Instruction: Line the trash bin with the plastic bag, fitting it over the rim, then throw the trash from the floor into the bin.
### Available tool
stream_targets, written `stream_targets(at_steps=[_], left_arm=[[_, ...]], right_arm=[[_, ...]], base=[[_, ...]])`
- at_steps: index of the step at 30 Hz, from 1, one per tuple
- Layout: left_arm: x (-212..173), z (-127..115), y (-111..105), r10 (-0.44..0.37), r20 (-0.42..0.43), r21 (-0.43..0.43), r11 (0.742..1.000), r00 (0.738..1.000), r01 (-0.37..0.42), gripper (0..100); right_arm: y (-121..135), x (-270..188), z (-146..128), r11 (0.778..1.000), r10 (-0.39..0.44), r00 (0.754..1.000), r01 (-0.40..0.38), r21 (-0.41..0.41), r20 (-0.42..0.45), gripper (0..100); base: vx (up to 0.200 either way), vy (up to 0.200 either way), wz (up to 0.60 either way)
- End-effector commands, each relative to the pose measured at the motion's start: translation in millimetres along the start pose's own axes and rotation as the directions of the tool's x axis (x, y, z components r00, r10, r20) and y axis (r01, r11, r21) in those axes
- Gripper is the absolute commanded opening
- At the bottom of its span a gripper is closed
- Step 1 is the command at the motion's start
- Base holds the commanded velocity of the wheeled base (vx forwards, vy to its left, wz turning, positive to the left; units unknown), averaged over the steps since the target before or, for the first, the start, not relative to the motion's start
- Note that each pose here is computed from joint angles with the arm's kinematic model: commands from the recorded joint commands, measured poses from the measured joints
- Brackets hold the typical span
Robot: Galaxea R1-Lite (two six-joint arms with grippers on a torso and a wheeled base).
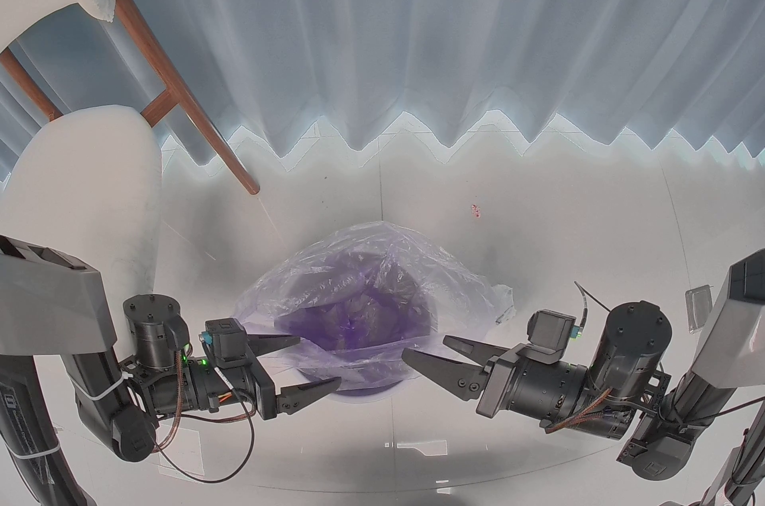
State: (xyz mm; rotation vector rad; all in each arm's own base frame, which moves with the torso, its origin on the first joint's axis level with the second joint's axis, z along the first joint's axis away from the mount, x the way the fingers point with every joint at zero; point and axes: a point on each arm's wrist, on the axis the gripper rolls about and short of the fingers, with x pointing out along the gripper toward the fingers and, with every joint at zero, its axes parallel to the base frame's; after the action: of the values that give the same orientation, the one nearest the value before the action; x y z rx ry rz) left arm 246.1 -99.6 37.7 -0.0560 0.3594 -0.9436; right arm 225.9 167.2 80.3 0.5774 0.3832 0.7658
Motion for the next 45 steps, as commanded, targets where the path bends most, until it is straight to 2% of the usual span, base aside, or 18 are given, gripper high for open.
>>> stream_targets(at_steps=[1, 9, 12, 14, 15, 20, 30, 35, 41, 42, 45], left_arm=[[-1, 1, 5, 0.016, 0.008, -0.007, 1.0, 1.0, -0.016, 100], [2, -20, -18, -0.06, -0.095, -0.018, 0.998, 0.994, 0.059, 100], [-2, -23, -18, -0.051, -0.106, -0.024, 0.999, 0.993, 0.049, 100], [-7, -27, -17, -0.035, -0.126, -0.025, 0.999, 0.991, 0.032, 100], [-11, -29, -17, -0.028, -0.136, -0.022, 0.999, 0.99, 0.025, 0], [-17, -35, -19, -0.017, -0.167, -0.026, 1.0, 0.986, 0.013, 0], [-19, -50, -20, 0.021, -0.237, -0.059, 0.998, 0.971, -0.036, 0], [-12, -39, -17, -0.004, -0.181, -0.029, 1.0, 0.984, -0.001, 0], [-12, -24, -10, 0.022, -0.107, 0.024, 1.0, 0.994, -0.019, 0], [-13, -22, -8, 0.028, -0.099, 0.037, 0.999, 0.995, -0.025, 100], [-17, -12, -8, 0.027, -0.059, 0.065, 0.998, 0.998, -0.024, 100]], right_arm=[[2, 0, 0, 1.0, 0.012, 1.0, -0.012, -0.003, 0.006, 100], [-7, 5, -8, 1.0, -0.014, 1.0, 0.014, 0.009, -0.024, 100], [-20, 15, -18, 0.998, -0.053, 0.997, 0.054, 0.016, -0.054, 100], [-23, 18, -18, 0.997, -0.07, 0.997, 0.071, 0.015, -0.041, 100], [-23, 18, -16, 0.997, -0.074, 0.997, 0.074, 0.013, -0.031, 100], [-17, 14, -10, 0.998, -0.061, 0.998, 0.061, 0.007, -0.005, 100], [-19, 15, -13, 0.998, -0.069, 0.998, 0.069, 0.009, -0.016, 100], [-20, 15, -13, 0.997, -0.071, 0.997, 0.071, 0.008, -0.019, 100], [-19, 15, -13, 0.998, -0.067, 0.998, 0.067, 0.006, -0.019, 100], [-18, 15, -13, 0.998, -0.066, 0.998, 0.066, 0.006, -0.018, 100], [-16, 14, -12, 0.998, -0.06, 0.998, 0.06, 0.002, -0.012, 100]], base=[[0.0, 0.0, 0.0], [0.0, 0.0, 0.0], [0.0, 0.0, 0.0], [0.0, 0.0, 0.0], [0.0, 0.0, 0.0], [0.0, 0.0, 0.0], [0.0, 0.0, 0.0], [0.0, 0.0, 0.0], [0.0, 0.0, 0.0], [0.0, 0.0, 0.0], [0.0, 0.0, 0.0]])
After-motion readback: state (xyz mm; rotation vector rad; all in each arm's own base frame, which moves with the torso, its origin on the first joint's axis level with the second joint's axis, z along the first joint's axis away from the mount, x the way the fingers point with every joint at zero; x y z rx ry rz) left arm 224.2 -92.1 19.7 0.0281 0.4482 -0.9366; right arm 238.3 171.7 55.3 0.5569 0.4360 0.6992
